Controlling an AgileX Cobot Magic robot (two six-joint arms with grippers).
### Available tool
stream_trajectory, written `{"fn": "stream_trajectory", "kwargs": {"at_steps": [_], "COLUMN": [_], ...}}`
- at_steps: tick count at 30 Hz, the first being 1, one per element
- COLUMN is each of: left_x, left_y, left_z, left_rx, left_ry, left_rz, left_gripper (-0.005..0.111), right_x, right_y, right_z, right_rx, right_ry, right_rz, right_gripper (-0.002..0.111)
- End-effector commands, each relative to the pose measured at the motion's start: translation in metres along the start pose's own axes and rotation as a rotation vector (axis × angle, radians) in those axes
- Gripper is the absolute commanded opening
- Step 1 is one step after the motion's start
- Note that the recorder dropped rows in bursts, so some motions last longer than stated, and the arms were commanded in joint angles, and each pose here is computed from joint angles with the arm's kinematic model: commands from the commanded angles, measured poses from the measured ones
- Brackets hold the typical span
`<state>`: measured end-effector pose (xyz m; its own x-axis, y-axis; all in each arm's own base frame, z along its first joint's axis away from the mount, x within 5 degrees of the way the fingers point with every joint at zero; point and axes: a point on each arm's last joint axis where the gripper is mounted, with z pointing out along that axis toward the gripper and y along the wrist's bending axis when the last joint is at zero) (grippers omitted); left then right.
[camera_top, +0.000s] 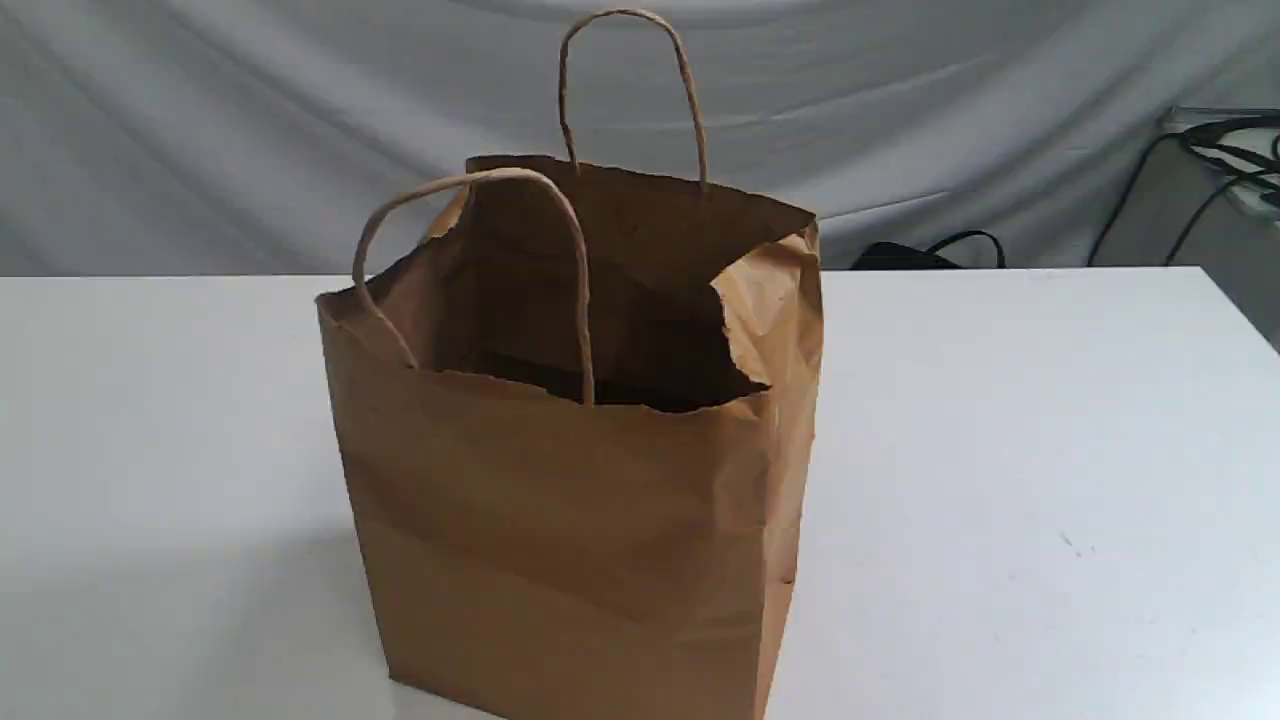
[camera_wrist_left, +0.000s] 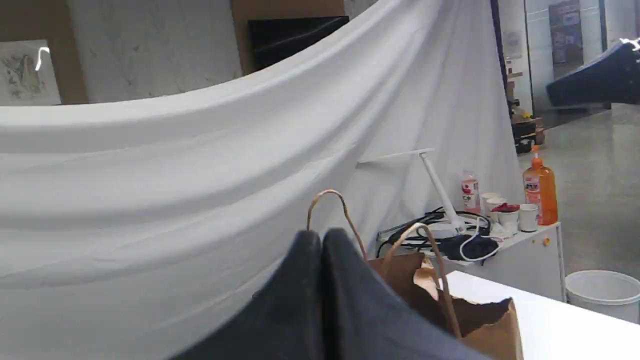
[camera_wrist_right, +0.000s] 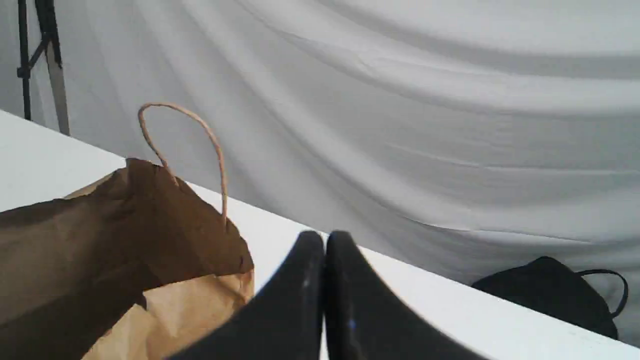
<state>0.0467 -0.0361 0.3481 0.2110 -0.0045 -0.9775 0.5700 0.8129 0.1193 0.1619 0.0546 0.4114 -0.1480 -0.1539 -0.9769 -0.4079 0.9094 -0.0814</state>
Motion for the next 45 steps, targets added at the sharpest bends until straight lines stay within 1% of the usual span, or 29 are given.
{"fn": "stream_trajectory", "kwargs": {"at_steps": [1, 3, 5, 8, 11, 13, 15, 39, 45], "left_x": [0.009, 0.014, 0.020, 0.028, 0.033, 0.033, 0.033, 0.033, 0.033], "left_y": [-0.001, -0.002, -0.003, -0.005, -0.007, -0.007, -0.007, -0.007, -0.007], "left_z": [-0.004, -0.003, -0.002, -0.002, -0.003, -0.003, -0.003, -0.003, -0.003], "left_rx": [0.001, 0.005, 0.011, 0.027, 0.046, 0.049, 0.048, 0.048, 0.048], "left_ry": [-0.005, 0.017, 0.042, 0.095, 0.141, 0.148, 0.147, 0.145, 0.145], "left_rz": [-0.056, -0.082, -0.084, -0.105, -0.105, -0.106, -0.104, -0.103, -0.101], "left_gripper": [0.000, 0.000, 0.000, 0.000, 0.000, 0.000, 0.000, 0.000, 0.000], "right_x": [0.025, 0.039, 0.049, 0.054, 0.053, 0.052, 0.051, 0.051, 0.050], "right_y": [0.004, 0.005, 0.006, 0.007, 0.008, 0.010, 0.011, 0.011, 0.009], "right_z": [-0.008, -0.011, -0.012, -0.011, -0.011, -0.011, -0.011, -0.011, -0.011], "right_rx": [0.012, 0.018, 0.020, 0.020, 0.002, -0.017, -0.027, -0.028, -0.009], "right_ry": [-0.027, -0.018, -0.005, 0.008, -0.003, -0.015, -0.021, -0.021, -0.038], "right_rz": [0.048, 0.056, 0.059, 0.062, 0.125, 0.195, 0.229, 0.232, 0.210], "right_gripper": [0.000, 0.000, 0.000, 0.000, 0.000, 0.000, 0.000, 0.000, 0.000]}}
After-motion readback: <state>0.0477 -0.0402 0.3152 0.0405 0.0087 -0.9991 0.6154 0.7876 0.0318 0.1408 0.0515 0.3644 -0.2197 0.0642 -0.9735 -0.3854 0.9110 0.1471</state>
